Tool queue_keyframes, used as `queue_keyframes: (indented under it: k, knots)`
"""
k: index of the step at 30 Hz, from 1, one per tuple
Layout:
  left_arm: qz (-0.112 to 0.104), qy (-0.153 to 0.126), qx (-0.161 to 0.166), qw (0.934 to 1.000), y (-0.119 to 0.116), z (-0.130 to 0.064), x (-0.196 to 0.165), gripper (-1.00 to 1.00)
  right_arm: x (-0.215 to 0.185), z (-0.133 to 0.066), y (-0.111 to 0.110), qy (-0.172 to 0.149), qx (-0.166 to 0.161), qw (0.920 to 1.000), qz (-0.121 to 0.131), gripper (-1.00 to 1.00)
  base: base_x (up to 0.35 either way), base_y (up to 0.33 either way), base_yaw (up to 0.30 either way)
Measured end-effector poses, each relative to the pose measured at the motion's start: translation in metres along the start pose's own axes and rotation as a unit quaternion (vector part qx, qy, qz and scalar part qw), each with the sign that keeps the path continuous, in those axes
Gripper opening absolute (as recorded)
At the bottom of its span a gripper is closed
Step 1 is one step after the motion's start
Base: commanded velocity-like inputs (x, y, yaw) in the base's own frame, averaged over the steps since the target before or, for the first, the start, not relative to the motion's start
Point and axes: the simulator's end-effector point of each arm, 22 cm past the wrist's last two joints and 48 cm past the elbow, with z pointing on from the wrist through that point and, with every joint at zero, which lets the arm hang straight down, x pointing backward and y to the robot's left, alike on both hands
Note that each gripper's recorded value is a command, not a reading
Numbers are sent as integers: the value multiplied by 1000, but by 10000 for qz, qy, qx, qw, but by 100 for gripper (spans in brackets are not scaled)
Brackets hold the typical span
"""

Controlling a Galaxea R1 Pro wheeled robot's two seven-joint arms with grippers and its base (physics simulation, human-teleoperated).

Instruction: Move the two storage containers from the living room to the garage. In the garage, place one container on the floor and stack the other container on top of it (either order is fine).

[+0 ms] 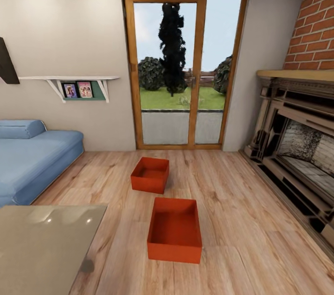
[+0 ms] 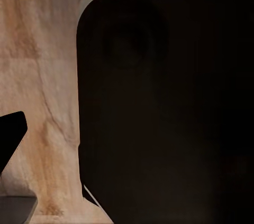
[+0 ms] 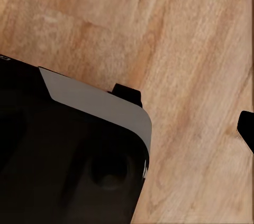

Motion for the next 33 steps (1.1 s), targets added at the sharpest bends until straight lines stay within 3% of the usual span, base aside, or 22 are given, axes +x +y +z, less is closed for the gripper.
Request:
queue_keyframes:
  k: [33]
  knots:
    - [0,-1,-1,10000,0,0,0,100,0,0,-1,2,7,10000,-1,100,320,0,0]
